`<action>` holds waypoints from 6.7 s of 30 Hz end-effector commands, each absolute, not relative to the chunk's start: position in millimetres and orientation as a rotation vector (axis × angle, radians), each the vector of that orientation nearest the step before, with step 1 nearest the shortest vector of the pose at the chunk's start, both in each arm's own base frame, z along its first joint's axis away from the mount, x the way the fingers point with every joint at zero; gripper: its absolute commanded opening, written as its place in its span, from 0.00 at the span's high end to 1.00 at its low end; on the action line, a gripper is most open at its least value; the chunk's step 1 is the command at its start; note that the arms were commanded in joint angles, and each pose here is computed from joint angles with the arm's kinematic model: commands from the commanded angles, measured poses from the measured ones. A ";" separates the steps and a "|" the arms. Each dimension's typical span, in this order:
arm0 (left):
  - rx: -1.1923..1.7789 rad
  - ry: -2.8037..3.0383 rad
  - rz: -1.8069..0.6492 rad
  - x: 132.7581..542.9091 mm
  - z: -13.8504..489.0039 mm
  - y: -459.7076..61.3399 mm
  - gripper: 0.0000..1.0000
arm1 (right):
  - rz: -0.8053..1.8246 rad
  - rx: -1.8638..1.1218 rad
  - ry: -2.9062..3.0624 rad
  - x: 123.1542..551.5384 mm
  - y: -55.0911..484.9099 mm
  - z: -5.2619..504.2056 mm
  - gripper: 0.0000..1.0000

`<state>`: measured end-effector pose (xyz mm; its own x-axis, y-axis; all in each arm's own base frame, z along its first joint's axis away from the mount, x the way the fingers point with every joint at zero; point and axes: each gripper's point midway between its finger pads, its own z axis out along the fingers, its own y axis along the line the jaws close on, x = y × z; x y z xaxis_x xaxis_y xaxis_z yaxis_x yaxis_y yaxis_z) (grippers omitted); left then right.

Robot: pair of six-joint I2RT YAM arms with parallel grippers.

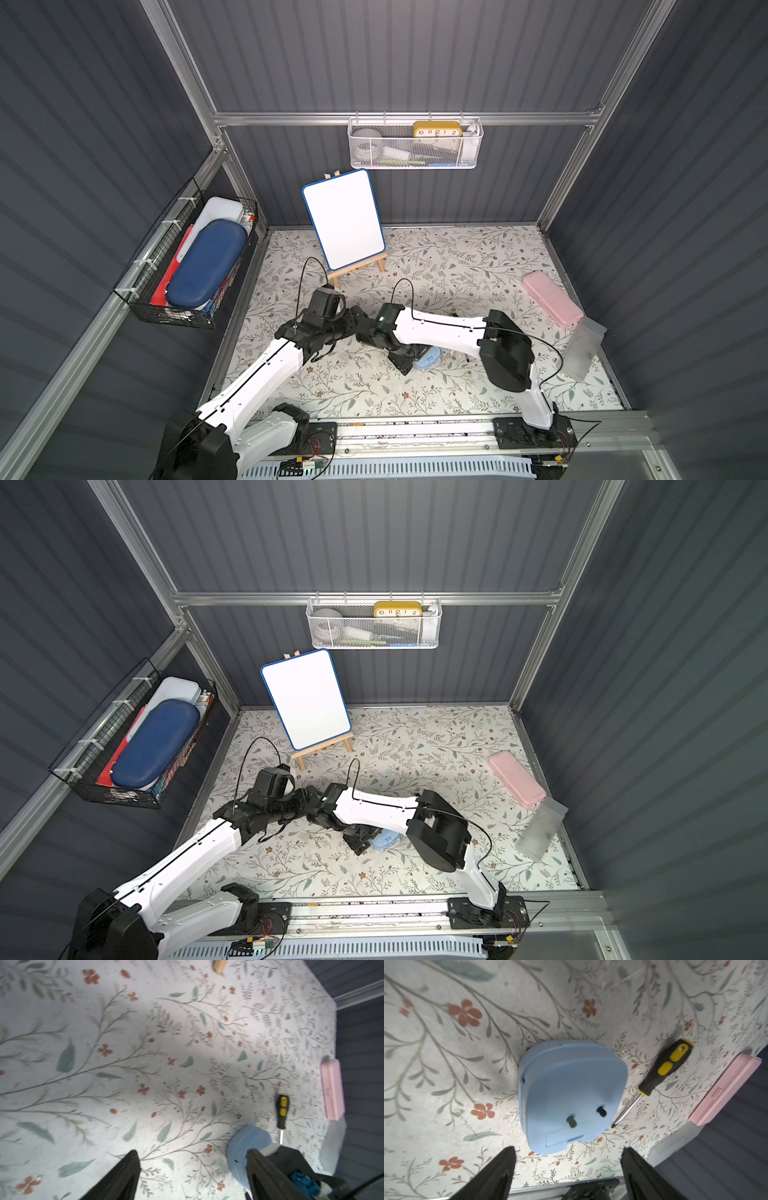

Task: Remove the battery from the alarm
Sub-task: Adjust the alarm at the center of the board, then remove the cover from the alarm.

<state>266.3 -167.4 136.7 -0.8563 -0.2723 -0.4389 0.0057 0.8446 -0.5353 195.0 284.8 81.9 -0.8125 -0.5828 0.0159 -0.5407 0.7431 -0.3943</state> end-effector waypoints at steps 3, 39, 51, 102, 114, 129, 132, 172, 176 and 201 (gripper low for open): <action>-0.029 2.494 -0.861 278.0 143.0 -201.2 0.33 | -0.312 -0.514 2.814 194.8 246.1 122.3 0.59; 0.268 2.735 -0.973 276.4 38.9 -289.8 1.00 | 0.115 -0.059 3.087 230.4 221.1 11.8 1.00; 0.213 2.742 -0.918 261.5 49.5 -270.0 1.00 | 0.159 -0.166 3.074 259.0 248.2 15.5 1.00; 0.377 2.831 -0.874 224.7 63.3 -265.8 0.57 | 0.766 -0.384 3.007 233.1 268.5 61.8 0.57; 0.381 2.836 -0.876 226.9 53.2 -268.1 0.57 | 0.714 -0.331 3.016 235.2 269.6 59.6 0.58; 0.372 2.875 -0.848 220.6 36.6 -262.2 0.59 | 0.724 -0.347 3.018 237.8 278.4 57.5 0.58; 0.370 2.879 -0.851 220.0 35.3 -262.1 0.59 | 0.722 -0.348 3.021 237.3 278.6 56.9 0.58; 0.358 2.873 -0.865 219.1 35.9 -262.7 0.61 | 0.667 -0.374 3.014 238.1 279.4 61.7 0.60; 0.358 2.869 -0.871 219.6 37.3 -263.4 0.61 | 0.666 -0.373 3.016 237.7 279.4 60.8 0.60; 0.352 2.865 -0.921 216.9 38.1 -269.0 0.62 | 0.664 -0.359 3.042 234.8 285.3 48.0 0.62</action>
